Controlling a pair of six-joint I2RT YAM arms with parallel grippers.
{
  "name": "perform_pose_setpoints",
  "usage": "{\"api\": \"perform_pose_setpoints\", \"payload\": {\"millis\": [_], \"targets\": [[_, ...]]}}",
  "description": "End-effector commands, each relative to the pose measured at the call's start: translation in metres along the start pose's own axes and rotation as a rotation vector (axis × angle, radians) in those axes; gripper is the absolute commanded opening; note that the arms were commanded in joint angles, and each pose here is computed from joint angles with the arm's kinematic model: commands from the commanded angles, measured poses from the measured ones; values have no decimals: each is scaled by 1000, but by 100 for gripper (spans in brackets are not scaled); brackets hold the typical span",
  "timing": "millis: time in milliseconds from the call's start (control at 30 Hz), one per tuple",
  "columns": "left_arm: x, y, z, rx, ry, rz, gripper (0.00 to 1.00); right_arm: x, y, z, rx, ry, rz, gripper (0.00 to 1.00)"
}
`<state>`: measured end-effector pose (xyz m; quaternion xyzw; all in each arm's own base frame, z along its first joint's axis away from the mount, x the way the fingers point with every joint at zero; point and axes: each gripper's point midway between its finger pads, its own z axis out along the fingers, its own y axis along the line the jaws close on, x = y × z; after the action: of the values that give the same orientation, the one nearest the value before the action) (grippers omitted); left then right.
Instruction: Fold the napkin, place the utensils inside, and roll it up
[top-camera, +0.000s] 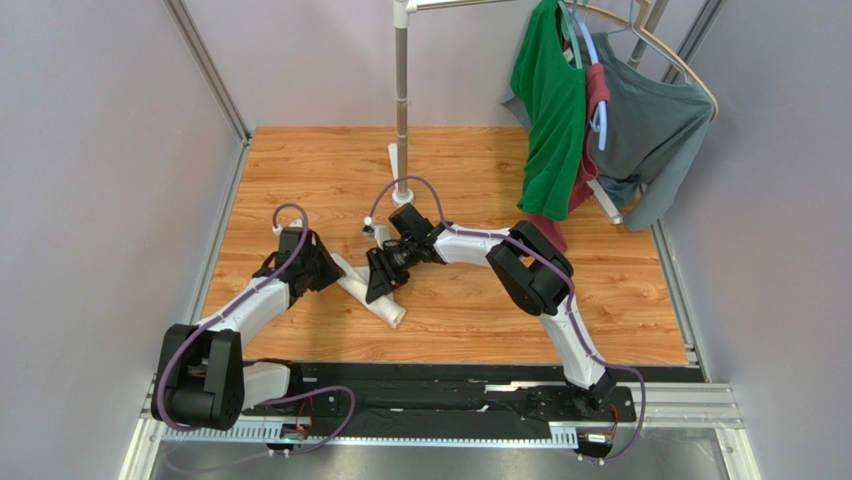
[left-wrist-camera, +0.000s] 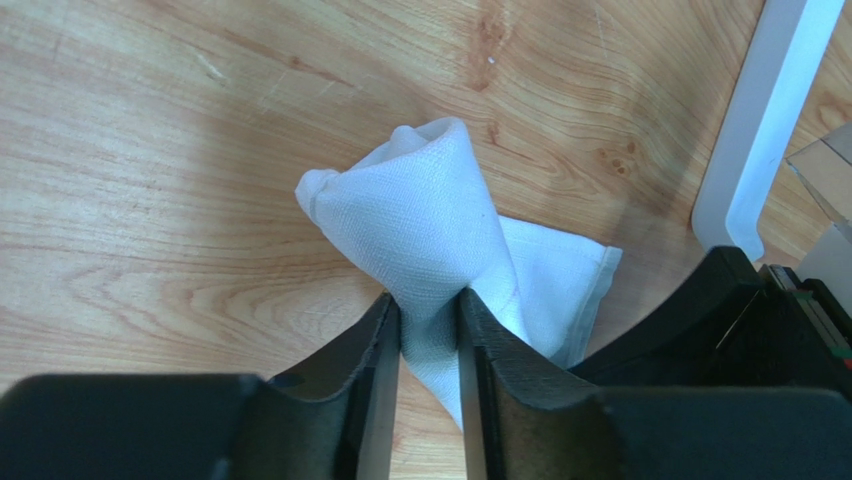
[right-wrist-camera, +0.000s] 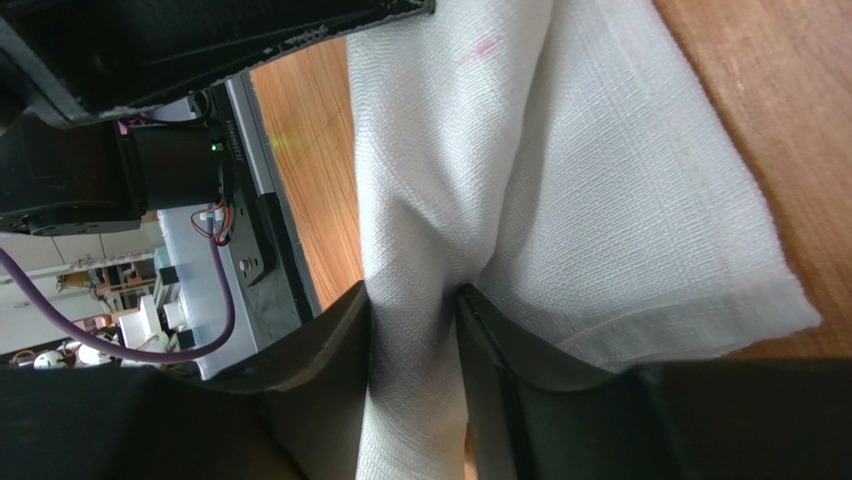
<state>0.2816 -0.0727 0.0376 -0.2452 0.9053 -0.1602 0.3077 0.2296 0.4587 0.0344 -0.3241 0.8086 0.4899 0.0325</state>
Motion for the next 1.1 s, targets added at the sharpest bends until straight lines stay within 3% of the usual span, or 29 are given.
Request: {"api": "perform_pose_setpoints", "payload": {"millis": [0, 200, 433, 567, 767, 1067], "targets": [[-8, -1, 1, -16, -2, 24, 31, -14, 16, -14, 24, -31, -38, 53], [-10, -5, 1, -7, 7, 42, 31, -41, 30, -48, 192, -120, -146, 65], [-9, -8, 2, -5, 38, 53, 30, -60, 43, -67, 560, -242, -409, 66], [-9, -9, 2, -6, 44, 46, 30, -55, 56, -53, 654, -279, -536, 66], [-8, -8, 2, -10, 47, 45, 30, -44, 58, -24, 696, -249, -636, 64], [-9, -10, 1, -5, 47, 43, 30, -33, 35, -3, 712, -184, -632, 62]]}}
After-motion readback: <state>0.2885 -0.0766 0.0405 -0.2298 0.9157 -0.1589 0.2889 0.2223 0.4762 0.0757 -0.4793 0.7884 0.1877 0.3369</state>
